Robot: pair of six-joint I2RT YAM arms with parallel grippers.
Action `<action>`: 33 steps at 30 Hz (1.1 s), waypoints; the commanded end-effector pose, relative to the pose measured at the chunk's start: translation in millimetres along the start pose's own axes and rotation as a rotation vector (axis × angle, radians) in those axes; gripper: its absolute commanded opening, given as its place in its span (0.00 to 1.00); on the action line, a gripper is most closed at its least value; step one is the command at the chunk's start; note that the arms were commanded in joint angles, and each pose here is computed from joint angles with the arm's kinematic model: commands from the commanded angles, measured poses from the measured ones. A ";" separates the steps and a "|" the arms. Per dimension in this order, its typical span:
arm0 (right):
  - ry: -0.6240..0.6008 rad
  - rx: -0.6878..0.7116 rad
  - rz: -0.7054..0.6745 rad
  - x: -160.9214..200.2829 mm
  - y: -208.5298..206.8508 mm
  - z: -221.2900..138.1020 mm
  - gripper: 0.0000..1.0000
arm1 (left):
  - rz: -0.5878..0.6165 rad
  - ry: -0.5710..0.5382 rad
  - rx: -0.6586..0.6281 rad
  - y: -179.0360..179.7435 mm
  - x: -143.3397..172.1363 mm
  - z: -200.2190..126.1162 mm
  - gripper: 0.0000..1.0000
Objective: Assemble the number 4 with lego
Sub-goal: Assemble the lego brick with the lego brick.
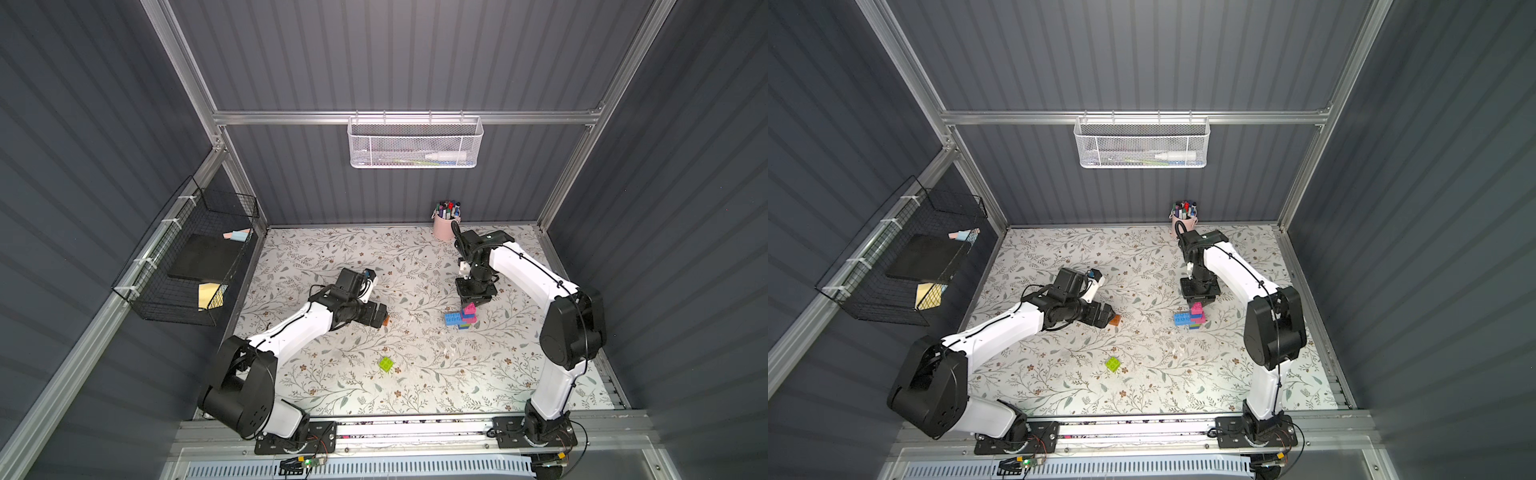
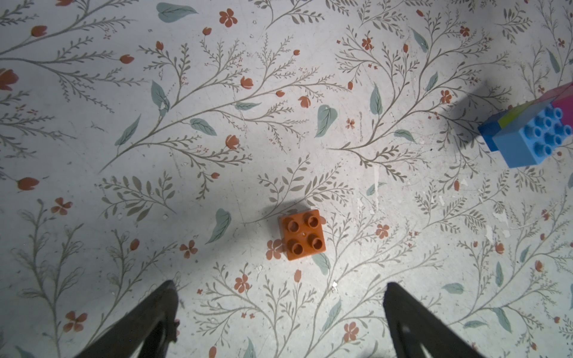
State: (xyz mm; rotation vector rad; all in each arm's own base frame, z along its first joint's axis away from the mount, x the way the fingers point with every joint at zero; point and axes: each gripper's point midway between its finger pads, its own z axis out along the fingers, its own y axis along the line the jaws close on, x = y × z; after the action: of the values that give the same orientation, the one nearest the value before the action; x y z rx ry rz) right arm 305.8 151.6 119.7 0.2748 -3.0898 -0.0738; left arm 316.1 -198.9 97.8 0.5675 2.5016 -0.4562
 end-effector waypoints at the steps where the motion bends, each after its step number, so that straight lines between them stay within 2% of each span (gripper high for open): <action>1: 0.017 0.024 0.015 5.9 -3.7 5.9 0.37 | -0.006 0.008 0.005 0.4 1.9 2.0 0.99; 8: -0.017 0.069 0.024 2.8 -7.7 13.6 0.36 | -0.005 0.007 0.001 0.8 1.9 1.1 0.99; 33: -0.020 0.101 0.027 12.4 -8.9 51.7 0.32 | -0.001 0.002 -0.004 1.3 0.8 -0.5 1.00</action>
State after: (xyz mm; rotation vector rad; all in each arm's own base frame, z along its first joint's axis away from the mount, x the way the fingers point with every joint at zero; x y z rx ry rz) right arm 305.8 151.6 114.0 0.2622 -3.2333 -0.0241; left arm 316.2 -198.8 97.8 0.5674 2.5016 -0.4557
